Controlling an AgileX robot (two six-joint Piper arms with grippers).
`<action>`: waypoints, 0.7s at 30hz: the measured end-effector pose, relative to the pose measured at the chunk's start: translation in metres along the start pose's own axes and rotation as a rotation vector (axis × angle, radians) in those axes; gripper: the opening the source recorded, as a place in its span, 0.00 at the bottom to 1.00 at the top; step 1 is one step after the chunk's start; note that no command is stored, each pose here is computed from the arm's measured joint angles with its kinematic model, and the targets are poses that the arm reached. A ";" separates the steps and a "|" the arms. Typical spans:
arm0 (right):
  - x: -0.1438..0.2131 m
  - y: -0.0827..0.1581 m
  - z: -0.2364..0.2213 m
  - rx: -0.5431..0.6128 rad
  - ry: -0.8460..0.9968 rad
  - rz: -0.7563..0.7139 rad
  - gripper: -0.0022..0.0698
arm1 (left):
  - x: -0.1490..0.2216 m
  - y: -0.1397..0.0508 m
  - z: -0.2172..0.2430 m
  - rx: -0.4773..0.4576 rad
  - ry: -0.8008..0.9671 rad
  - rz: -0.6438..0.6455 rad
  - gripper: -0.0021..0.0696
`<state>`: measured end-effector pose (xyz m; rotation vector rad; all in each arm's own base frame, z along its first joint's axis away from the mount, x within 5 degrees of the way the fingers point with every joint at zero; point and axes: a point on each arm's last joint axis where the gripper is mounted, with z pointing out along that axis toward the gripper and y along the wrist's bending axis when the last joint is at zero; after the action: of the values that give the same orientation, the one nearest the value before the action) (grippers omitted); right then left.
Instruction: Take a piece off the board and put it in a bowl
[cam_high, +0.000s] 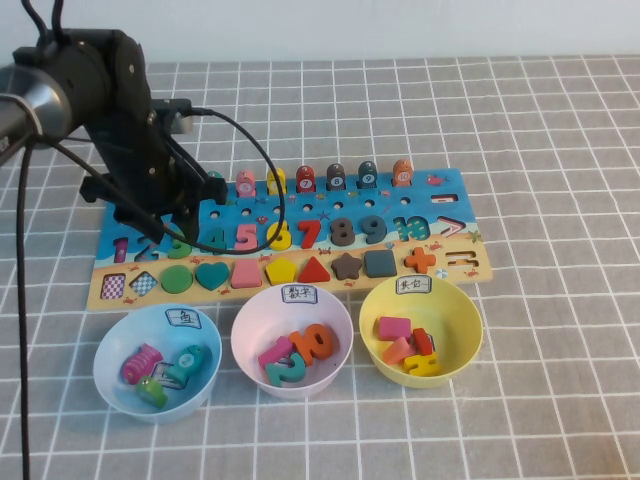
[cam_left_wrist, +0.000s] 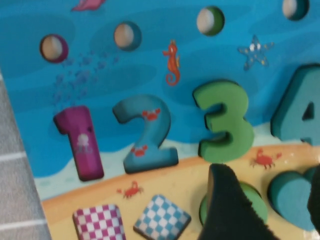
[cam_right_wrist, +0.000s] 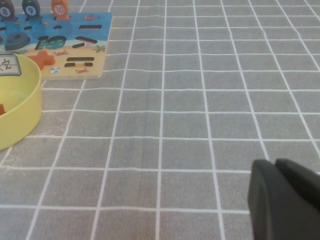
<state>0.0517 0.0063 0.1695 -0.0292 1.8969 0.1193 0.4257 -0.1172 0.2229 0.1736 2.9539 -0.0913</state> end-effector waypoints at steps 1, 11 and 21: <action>0.000 0.000 0.000 0.000 0.000 0.000 0.01 | -0.001 0.000 0.001 0.001 -0.005 0.000 0.46; 0.000 0.000 0.000 0.000 0.000 0.000 0.01 | -0.004 0.002 0.012 -0.021 -0.014 0.010 0.46; 0.000 0.000 0.000 0.000 0.000 0.000 0.01 | -0.004 0.002 0.028 -0.026 0.015 0.010 0.46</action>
<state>0.0517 0.0063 0.1695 -0.0292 1.8969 0.1193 0.4351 -0.1175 0.1961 0.1865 2.9675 -0.0510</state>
